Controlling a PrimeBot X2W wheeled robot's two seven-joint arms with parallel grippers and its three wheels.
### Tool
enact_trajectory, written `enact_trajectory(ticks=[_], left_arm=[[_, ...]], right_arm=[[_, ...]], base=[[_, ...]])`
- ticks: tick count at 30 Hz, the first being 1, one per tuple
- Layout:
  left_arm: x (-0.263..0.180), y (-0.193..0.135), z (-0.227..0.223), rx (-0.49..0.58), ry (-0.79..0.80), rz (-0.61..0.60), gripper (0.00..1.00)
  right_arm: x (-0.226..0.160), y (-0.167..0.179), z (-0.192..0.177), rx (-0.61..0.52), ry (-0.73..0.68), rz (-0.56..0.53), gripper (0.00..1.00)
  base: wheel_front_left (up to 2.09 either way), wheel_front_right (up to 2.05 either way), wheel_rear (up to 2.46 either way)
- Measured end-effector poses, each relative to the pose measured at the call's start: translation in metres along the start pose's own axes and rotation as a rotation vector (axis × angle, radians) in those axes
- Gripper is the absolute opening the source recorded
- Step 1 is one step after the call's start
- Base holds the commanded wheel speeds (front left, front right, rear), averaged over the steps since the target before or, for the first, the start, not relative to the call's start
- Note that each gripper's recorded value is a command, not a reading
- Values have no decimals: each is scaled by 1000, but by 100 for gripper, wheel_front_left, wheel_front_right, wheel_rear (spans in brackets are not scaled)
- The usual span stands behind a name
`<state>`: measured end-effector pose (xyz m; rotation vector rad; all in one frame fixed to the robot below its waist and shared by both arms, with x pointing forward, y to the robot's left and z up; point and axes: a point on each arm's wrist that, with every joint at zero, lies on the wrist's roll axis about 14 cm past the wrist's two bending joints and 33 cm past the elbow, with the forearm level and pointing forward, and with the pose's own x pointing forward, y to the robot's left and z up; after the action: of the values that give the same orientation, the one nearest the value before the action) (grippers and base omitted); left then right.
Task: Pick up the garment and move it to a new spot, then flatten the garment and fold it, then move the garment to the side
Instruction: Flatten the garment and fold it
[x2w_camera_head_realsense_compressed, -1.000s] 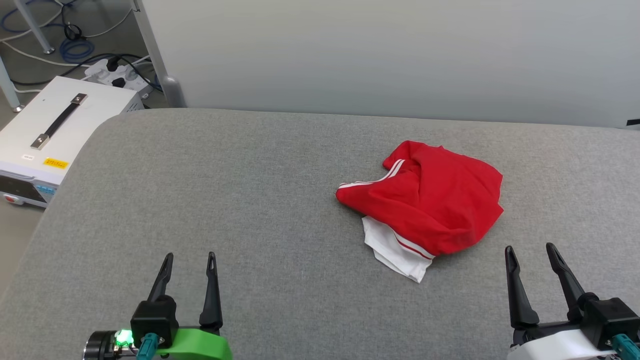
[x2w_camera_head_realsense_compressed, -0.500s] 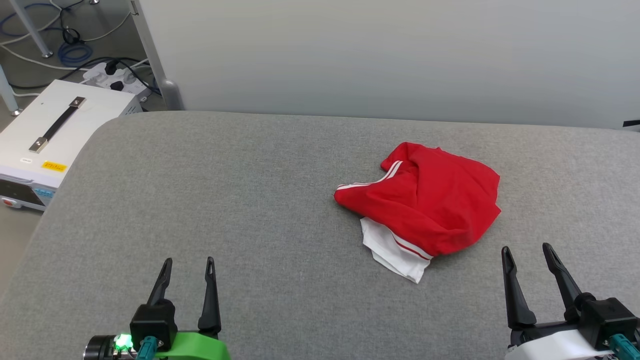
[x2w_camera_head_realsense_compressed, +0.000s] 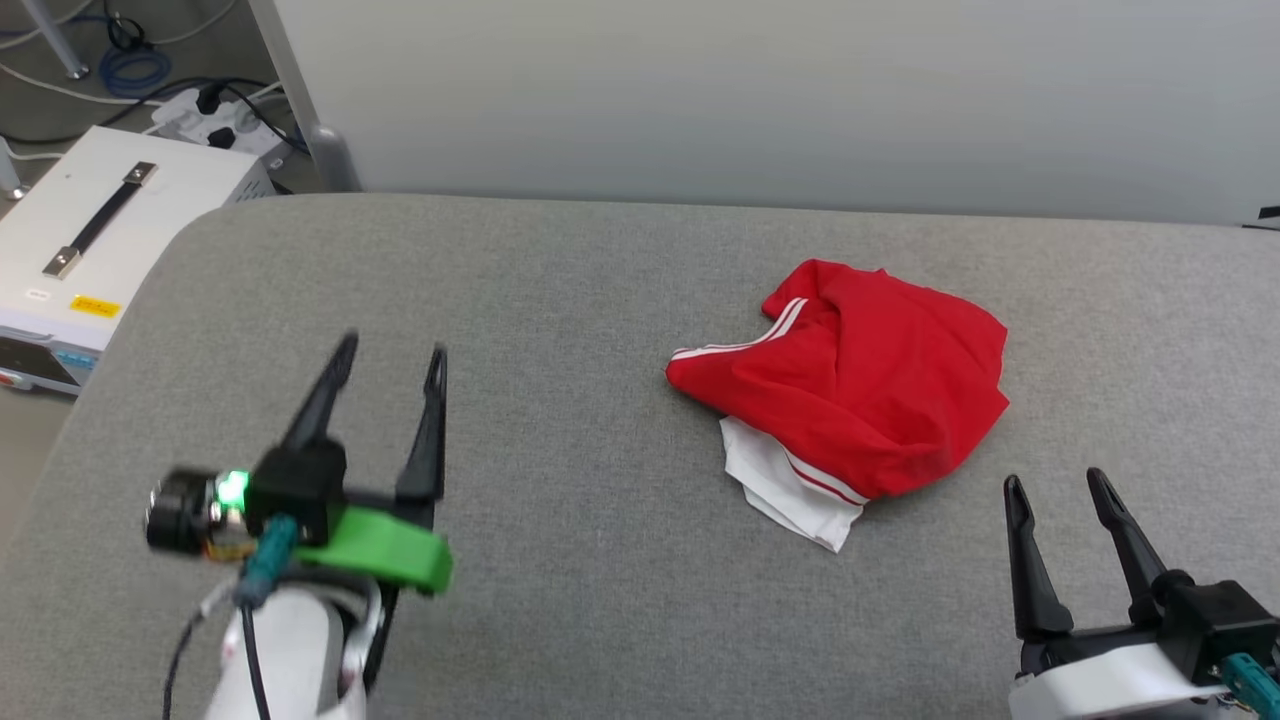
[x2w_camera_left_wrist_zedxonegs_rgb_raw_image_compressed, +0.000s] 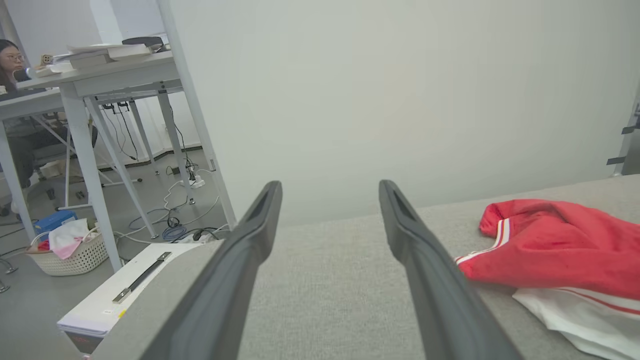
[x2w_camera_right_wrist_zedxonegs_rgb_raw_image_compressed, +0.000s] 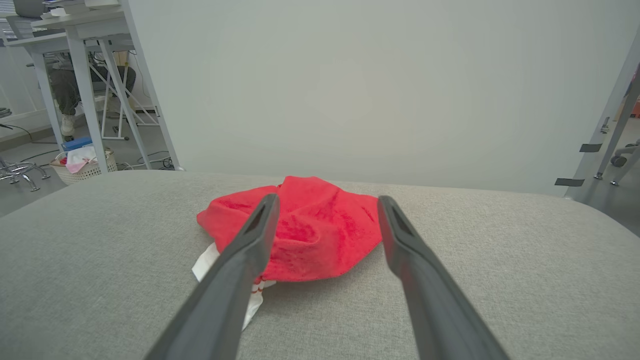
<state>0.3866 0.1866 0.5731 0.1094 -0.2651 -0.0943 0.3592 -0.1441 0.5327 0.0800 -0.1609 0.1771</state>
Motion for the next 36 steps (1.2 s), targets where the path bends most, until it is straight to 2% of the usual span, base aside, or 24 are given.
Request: enact_trajectory(ticks=[4, 8, 13, 19, 24, 30, 36], left_arm=[[38, -7, 30, 39, -100, -79, 100], [68, -23, 40, 48, -133, -166, 100], [101, -68, 44, 22, -91, -352, 100], [117, -118, 27, 18, 74, -575, 100], [108, -159, -5, 25, 295, -758, 100], [85, -192, -43, 87, 529, -938, 100], [53, -205, -88, 176, 771, -1074, 100]], right_arm=[[7, -1, -1, 0, -4, -1, 100], [11, -4, -4, 2, 5, -9, 100], [16, -11, -10, 1, 17, -27, 100], [22, -19, -15, -1, 28, -48, 100], [25, -28, -20, -2, 39, -73, 100], [26, -38, -25, -7, 49, -102, 100], [29, -48, -29, -9, 57, -126, 100]], base=[[0, 0, 0], [0, 0, 0], [0, 0, 0], [0, 0, 0], [0, 0, 0], [0, 0, 0], [0, 0, 0]])
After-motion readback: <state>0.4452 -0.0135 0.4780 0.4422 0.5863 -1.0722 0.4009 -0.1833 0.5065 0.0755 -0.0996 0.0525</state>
